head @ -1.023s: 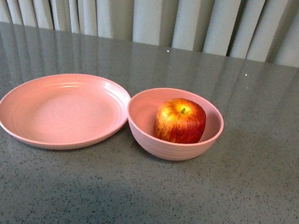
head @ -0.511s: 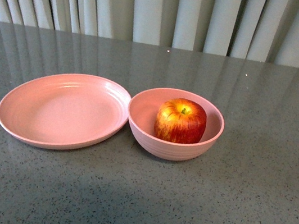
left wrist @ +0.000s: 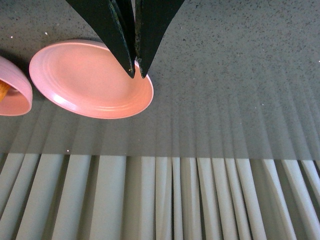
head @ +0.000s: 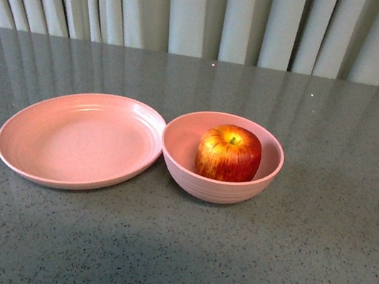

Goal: Move apple from plate to bowl

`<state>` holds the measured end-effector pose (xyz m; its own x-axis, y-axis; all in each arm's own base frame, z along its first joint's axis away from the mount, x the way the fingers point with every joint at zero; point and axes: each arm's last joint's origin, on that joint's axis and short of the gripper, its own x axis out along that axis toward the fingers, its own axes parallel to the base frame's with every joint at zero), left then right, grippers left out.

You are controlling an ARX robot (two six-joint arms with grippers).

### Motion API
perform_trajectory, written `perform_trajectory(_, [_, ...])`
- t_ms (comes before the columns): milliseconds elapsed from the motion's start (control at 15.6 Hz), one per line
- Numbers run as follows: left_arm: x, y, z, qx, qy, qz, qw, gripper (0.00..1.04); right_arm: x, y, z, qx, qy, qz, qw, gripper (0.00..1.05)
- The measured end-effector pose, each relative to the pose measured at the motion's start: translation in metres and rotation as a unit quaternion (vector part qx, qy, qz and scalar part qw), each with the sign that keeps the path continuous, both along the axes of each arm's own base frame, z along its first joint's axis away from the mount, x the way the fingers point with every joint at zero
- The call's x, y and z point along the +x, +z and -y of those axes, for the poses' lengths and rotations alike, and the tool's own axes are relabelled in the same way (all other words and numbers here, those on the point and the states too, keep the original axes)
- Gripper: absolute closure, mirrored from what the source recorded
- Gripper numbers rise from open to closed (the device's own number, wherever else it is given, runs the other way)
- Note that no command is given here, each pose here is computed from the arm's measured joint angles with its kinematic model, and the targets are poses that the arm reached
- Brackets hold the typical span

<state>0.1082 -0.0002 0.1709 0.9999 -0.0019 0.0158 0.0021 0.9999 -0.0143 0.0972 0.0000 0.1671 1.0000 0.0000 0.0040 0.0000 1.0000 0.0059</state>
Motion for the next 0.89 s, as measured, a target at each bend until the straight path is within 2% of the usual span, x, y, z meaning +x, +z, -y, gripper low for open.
perform_trajectory(128, [-0.0085,-0.0071,0.0001,0.0,-0.001,-0.029,1.0,1.04,0.0,0.0,0.0,0.0,0.0,0.0,1.0,0.07])
perform_trajectory(192, [-0.011,-0.0012,0.0,0.0,-0.001,0.004,1.0,1.04,0.0,0.0,0.0,0.0,0.0,0.0,1.0,0.07])
perform_trajectory(639, [-0.0109,-0.0034,0.0,0.0,0.0,-0.007,1.0,1.03,0.0,0.0,0.0,0.0,0.0,0.0,1.0,0.07])
perform_trajectory(895, [-0.0109,-0.0034,0.0,0.0,0.0,-0.007,1.0,0.58,0.0,0.0,0.0,0.0,0.0,0.0,1.0,0.07])
